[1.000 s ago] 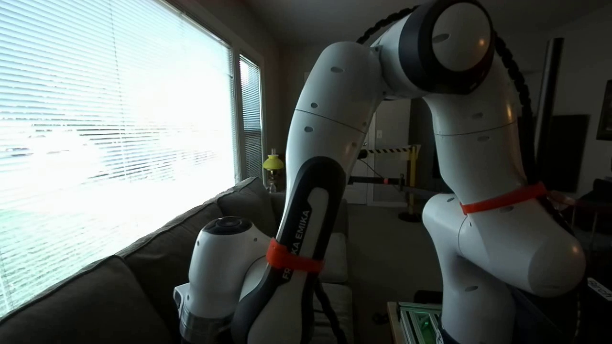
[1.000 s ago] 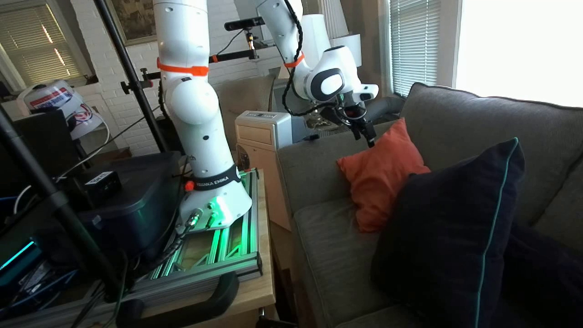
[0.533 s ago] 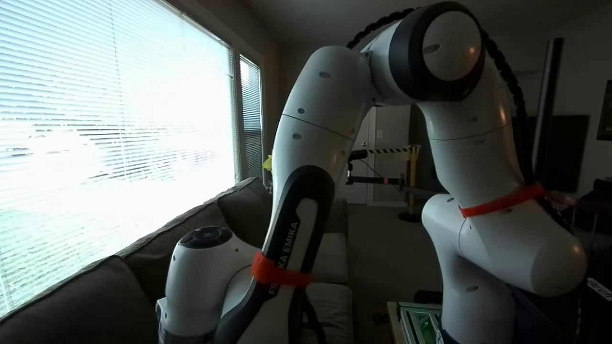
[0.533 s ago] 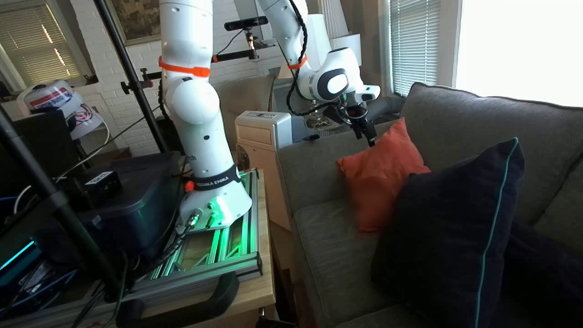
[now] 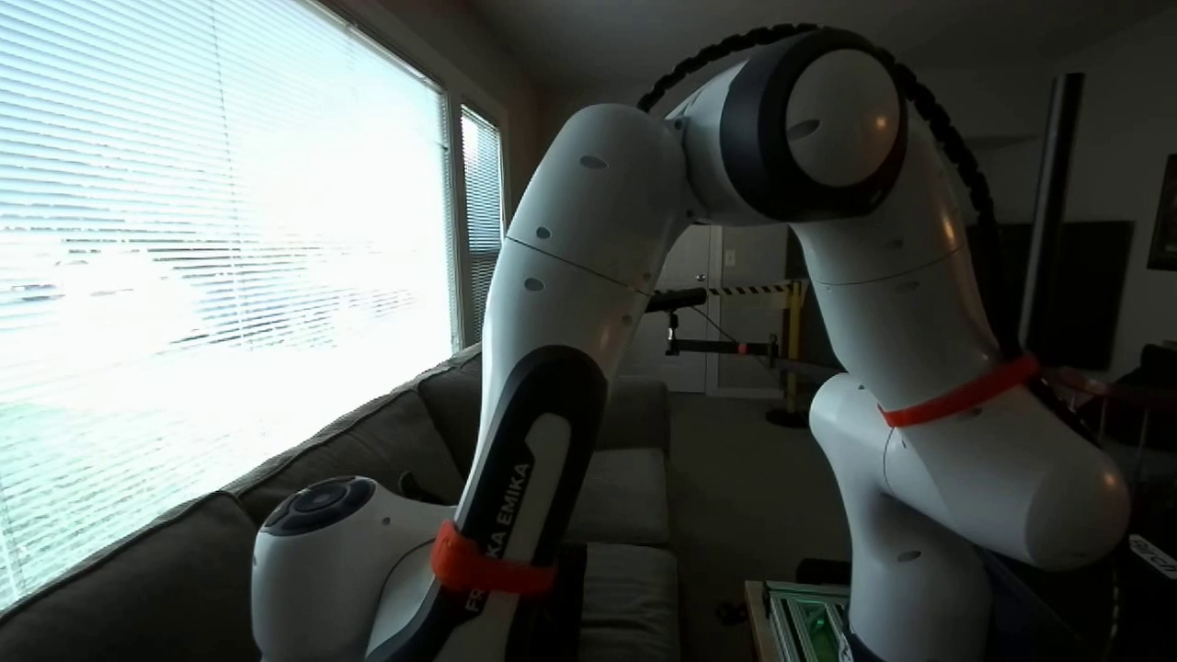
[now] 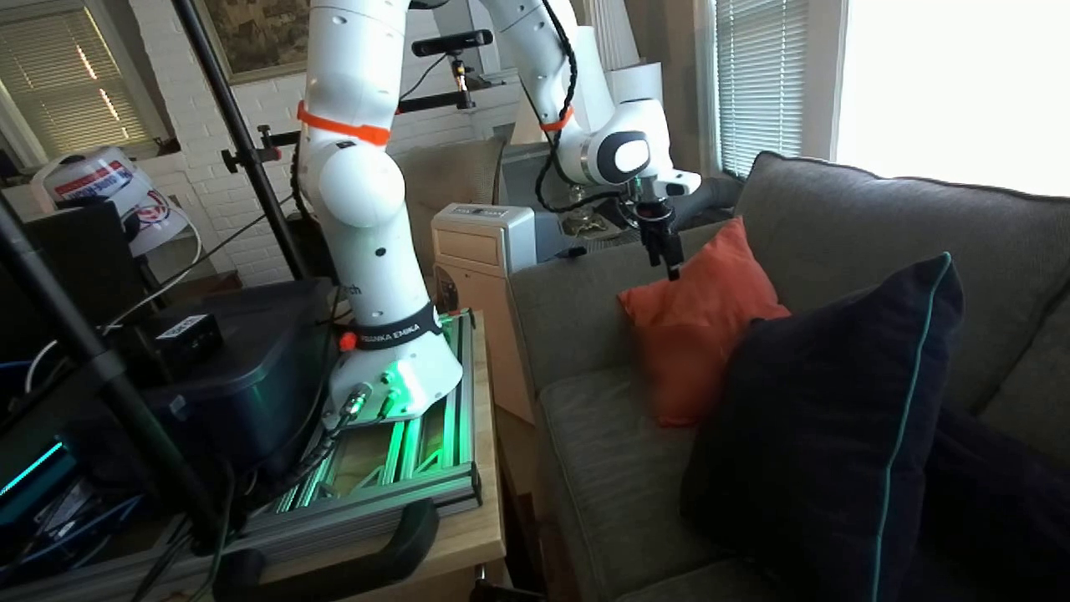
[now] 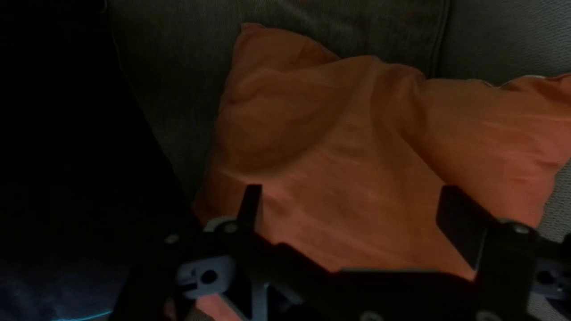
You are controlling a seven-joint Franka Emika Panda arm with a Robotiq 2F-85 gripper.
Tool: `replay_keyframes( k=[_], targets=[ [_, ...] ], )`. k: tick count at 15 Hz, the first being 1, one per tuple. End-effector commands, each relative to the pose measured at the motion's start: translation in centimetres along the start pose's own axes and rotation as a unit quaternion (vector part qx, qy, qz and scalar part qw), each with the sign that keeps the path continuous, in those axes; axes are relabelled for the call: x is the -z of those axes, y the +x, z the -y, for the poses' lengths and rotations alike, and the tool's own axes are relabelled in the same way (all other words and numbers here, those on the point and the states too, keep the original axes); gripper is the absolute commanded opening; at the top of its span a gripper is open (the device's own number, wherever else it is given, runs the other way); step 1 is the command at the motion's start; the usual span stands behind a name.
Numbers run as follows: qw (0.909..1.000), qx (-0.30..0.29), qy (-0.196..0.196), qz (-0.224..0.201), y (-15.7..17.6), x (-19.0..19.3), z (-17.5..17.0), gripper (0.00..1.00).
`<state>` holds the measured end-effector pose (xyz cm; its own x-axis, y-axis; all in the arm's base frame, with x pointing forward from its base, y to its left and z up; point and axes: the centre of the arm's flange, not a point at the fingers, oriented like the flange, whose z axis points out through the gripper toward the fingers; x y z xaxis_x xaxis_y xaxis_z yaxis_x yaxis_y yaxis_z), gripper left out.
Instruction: Put the orange pillow on the backrest of the sofa.
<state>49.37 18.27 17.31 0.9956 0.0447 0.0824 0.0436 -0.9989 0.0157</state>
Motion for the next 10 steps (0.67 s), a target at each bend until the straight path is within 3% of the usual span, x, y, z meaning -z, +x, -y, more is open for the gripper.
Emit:
replay_keyframes(
  k=[1,5,10],
  targets=[
    [0.9991,-0.021,-0.017,0.033,1.2,-1.2,2.0,1.00],
    [0.9963,-0.055,-0.031,0.057,1.5,-2.4,3.4,1.00],
    [0.9963,-0.075,-0.014,0.040,1.7,-3.9,5.9,1.00]
  ],
)
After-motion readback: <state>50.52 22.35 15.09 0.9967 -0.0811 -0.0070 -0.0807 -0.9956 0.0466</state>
